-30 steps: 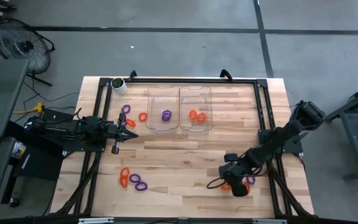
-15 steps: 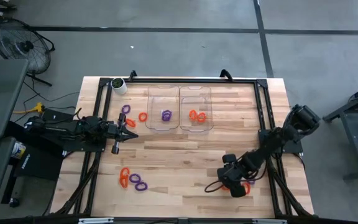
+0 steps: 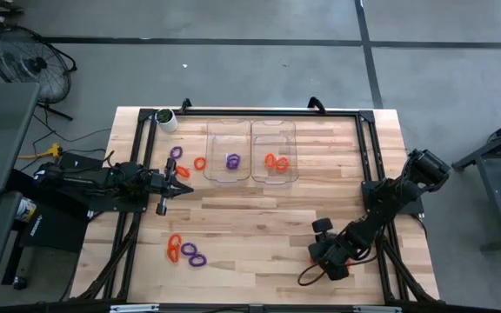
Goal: Sort spring keychains
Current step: Put the orange spring keychain into the right transparent bin
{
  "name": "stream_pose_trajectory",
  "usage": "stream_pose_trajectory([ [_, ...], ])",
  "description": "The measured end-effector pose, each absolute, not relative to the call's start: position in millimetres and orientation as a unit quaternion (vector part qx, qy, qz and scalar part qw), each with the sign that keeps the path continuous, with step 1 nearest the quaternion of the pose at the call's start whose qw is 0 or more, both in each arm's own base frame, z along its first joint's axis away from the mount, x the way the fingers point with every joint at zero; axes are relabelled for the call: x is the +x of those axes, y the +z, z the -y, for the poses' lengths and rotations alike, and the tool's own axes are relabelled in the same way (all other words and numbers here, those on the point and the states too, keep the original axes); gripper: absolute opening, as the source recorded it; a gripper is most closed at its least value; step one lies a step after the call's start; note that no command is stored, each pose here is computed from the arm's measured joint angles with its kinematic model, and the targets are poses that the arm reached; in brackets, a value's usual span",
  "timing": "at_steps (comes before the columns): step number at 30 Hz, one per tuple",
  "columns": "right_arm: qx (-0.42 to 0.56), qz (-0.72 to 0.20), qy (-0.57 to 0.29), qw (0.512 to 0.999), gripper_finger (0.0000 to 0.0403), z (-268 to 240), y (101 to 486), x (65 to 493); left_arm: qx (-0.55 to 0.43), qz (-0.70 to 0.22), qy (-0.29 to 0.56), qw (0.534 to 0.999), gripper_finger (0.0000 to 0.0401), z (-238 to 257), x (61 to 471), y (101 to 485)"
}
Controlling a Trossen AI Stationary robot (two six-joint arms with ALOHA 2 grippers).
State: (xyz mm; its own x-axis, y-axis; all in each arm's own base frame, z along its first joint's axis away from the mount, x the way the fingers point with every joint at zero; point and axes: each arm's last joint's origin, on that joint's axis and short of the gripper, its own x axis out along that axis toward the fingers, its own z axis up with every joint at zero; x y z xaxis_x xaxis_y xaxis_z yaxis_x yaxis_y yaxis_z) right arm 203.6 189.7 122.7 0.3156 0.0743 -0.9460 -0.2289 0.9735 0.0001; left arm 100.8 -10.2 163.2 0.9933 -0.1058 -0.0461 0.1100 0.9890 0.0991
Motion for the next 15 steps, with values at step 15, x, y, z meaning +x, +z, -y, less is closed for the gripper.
stream_pose_trajectory([
  [15,-0.055,-0.582,0.094,0.806,0.0015,-189.9,122.2,203.2,0.051,-0.020,-0.054,0.997,0.0001,10.2,100.7,163.2],
])
